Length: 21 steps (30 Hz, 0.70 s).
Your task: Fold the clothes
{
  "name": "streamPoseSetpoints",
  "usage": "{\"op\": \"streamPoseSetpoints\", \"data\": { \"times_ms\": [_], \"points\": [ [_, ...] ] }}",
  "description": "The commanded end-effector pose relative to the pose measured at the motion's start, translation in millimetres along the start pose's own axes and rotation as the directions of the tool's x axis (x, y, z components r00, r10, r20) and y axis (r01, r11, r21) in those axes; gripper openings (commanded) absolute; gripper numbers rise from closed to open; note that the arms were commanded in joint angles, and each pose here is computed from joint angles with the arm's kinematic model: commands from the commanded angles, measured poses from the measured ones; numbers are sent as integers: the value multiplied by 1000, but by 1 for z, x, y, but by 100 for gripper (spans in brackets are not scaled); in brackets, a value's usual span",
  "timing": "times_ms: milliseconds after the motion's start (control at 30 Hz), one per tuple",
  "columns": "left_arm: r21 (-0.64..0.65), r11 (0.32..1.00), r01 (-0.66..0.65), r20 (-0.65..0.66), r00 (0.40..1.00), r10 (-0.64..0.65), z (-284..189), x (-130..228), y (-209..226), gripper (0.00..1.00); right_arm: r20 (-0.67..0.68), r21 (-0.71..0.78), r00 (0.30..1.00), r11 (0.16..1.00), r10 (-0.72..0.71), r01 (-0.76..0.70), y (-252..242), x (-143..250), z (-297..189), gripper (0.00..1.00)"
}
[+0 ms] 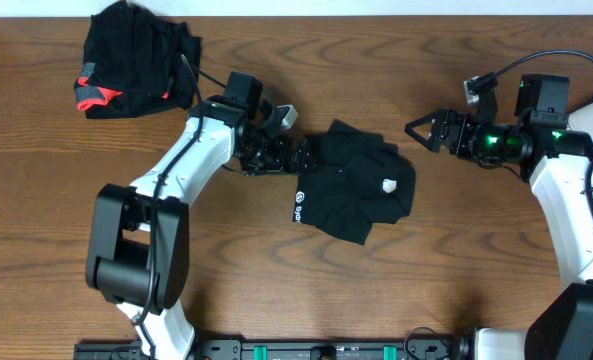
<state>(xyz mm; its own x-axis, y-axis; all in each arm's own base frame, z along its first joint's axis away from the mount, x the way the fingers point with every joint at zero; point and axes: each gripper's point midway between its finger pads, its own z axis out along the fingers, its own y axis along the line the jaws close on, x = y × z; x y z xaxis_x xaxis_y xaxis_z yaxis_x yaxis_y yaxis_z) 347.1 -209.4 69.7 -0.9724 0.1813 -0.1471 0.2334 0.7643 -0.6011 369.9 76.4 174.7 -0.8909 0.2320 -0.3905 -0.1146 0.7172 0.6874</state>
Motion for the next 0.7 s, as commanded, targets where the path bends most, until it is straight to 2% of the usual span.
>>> {"op": "streamPoseSetpoints", "data": {
  "times_ms": [0,667],
  "points": [
    [14,999,48,-22,999,-48,11,1,7,98,25,0,999,1000,-24,24,1,-5,-8,99],
    [46,994,102,-75,992,-98,37,6,18,98,32,-22,999,1000,-10,11,1,-7,-12,99]
  ]
}}
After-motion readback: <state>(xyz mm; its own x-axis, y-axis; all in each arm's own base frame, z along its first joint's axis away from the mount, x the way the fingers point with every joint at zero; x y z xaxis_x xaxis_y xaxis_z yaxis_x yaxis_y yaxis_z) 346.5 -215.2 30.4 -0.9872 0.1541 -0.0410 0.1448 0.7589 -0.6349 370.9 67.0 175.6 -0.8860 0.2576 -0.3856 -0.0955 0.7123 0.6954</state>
